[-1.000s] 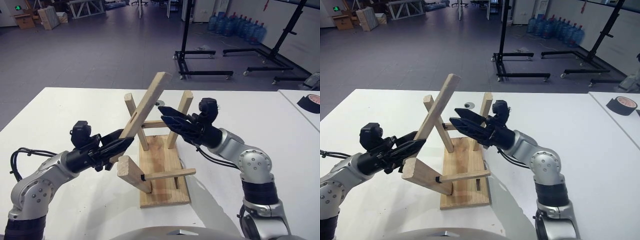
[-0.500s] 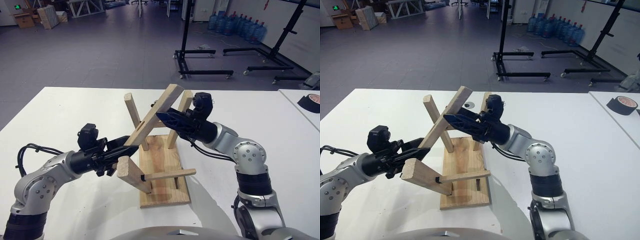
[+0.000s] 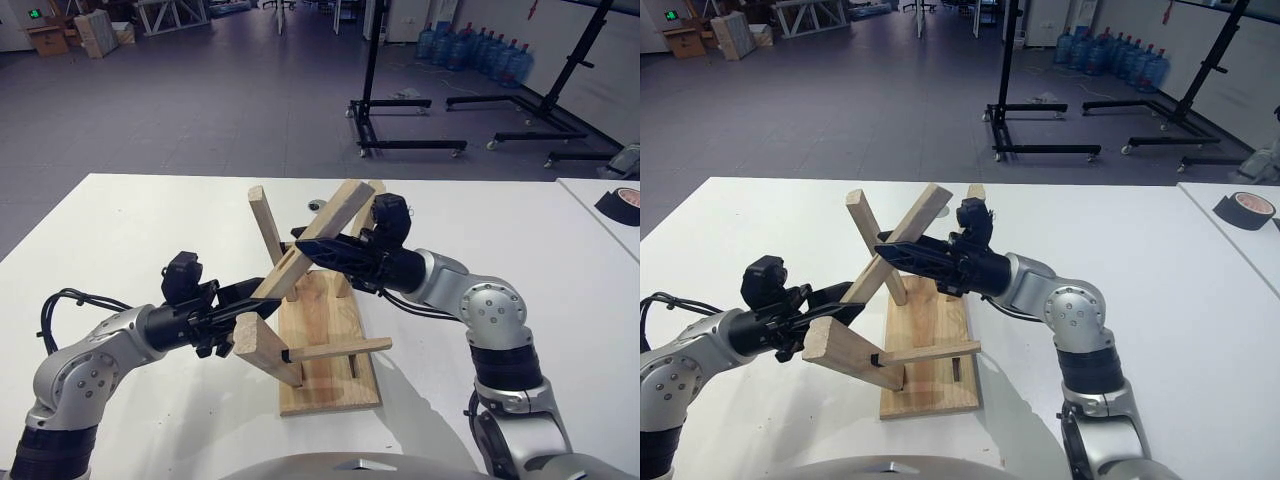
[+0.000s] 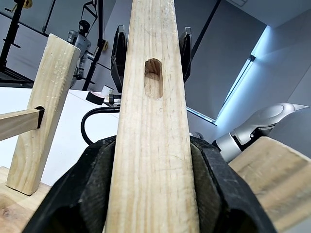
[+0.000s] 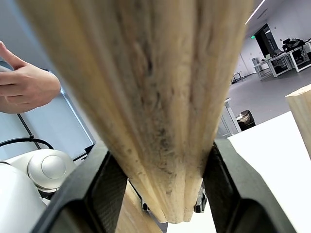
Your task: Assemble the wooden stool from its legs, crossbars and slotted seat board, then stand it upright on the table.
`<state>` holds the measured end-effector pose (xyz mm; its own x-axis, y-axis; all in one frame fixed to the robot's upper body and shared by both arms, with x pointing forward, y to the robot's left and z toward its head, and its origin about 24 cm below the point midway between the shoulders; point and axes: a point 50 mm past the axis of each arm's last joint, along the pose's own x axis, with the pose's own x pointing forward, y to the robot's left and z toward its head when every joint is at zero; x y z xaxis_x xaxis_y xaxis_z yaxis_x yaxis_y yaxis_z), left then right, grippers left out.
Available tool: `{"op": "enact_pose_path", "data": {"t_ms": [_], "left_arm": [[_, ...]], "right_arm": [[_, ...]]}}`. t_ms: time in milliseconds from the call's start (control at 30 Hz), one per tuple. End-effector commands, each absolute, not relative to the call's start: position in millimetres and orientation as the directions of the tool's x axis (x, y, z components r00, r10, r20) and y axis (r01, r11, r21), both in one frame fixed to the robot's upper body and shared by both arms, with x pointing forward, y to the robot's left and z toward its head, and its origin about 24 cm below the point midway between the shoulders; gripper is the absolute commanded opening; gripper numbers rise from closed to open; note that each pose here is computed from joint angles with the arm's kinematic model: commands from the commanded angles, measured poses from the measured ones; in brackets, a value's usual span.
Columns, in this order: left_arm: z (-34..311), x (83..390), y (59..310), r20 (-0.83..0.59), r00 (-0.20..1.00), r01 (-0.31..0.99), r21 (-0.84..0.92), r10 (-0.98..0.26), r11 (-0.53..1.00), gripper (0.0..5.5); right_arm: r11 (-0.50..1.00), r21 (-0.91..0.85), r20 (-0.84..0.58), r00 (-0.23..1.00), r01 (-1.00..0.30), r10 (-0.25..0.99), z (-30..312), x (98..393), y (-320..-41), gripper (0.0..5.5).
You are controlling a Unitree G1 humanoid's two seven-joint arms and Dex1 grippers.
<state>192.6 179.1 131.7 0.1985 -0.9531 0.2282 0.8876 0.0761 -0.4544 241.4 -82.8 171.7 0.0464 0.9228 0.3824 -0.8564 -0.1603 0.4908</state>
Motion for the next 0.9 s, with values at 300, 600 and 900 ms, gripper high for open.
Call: {"op": "enact_pose_path", "data": {"t_ms": [300, 600, 900], "left_arm": [[139, 212, 195, 0.238, 0.38, 0.862, -0.44, -0.894, 0.25, 3.45], [164, 187, 209, 0.335, 0.518, 0.842, -0.362, -0.787, 0.4, 3.97], [183, 164, 197, 0.388, 0.551, 0.833, -0.302, -0.739, 0.463, 3.97]], "right_arm": [[-0.012, 0.311, 0.382, 0.113, -0.95, 0.917, 190, 248, -112, 2.06], [0.203, 0.207, -0.029, 0.201, -0.957, 0.979, 159, 228, -203, 2.05], [0.064, 0.176, -0.249, 0.019, -0.982, 0.968, 145, 207, -213, 2.04]]}}
